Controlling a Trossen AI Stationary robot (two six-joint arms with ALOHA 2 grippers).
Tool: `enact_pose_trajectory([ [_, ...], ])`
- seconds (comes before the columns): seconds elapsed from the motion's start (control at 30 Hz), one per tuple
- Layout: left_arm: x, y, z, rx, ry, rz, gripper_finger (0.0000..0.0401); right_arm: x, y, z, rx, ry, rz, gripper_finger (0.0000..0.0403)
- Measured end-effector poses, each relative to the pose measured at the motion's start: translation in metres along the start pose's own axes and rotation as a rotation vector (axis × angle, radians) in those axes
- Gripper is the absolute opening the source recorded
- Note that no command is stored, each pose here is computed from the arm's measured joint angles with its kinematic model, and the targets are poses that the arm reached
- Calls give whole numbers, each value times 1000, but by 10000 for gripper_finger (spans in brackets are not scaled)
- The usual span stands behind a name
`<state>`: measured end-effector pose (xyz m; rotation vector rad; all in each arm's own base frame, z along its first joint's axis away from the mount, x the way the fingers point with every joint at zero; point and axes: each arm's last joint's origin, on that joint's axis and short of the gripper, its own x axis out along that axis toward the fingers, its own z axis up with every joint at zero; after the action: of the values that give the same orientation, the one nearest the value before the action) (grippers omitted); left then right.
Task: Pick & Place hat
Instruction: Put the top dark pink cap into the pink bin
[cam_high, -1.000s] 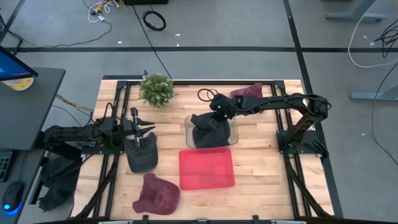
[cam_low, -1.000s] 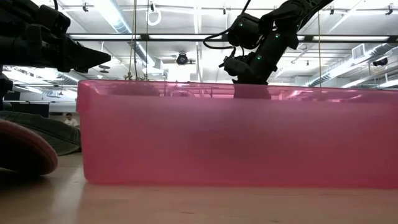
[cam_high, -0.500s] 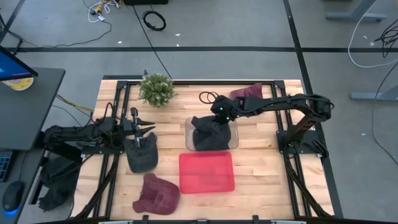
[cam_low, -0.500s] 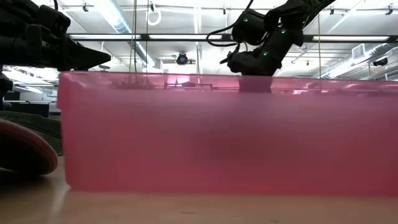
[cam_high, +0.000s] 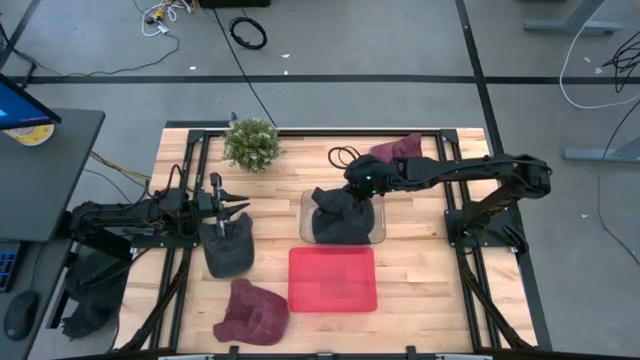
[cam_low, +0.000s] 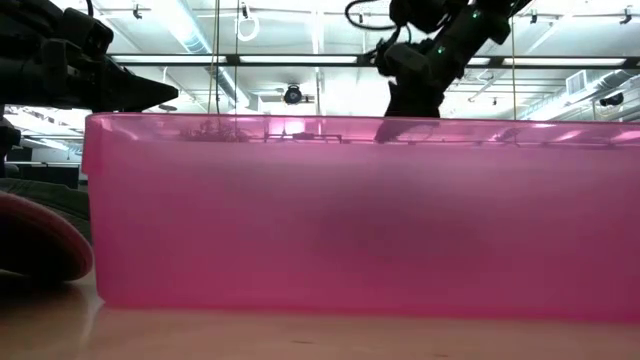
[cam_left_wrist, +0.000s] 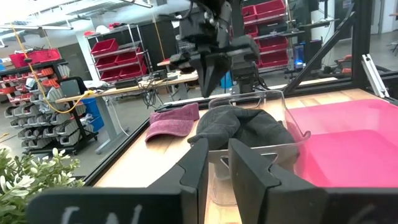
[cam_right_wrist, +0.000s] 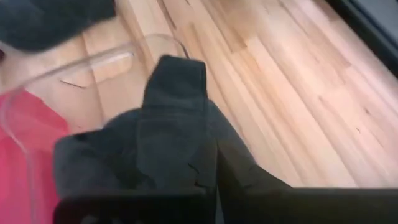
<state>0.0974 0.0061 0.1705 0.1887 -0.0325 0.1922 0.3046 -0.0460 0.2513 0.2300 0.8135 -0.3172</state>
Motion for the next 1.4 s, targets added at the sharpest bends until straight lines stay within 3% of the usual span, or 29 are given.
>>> enact_pose_trajectory([
  [0.17, 0, 0, 0, 0, 0, 0, 67, -15, 1, 9, 9, -99, 25, 7],
  [0.33, 0, 0, 0, 0, 0, 0, 67, -39, 0, 16, -60, -191, 37, 7],
  [0.57, 0, 0, 0, 0, 0, 0, 67, -69, -3, 12, -6, -212, 23, 7],
  [0.67, 0, 0, 0, 0, 0, 0, 67, -73, -6, 3, 41, -157, -102, 7],
  [0.87, 0, 0, 0, 0, 0, 0, 67, -78, -24, -21, 281, -63, -532, 7],
  [1.0, 0, 0, 0, 0, 0, 0, 67, -79, -38, -34, 408, -9, -681, 7],
  [1.27, 0, 0, 0, 0, 0, 0, 67, -54, -69, -61, 456, 36, -802, 7],
  [1.4, 0, 0, 0, 0, 1, 0, 67, -39, -87, -77, 442, 100, -757, 7],
])
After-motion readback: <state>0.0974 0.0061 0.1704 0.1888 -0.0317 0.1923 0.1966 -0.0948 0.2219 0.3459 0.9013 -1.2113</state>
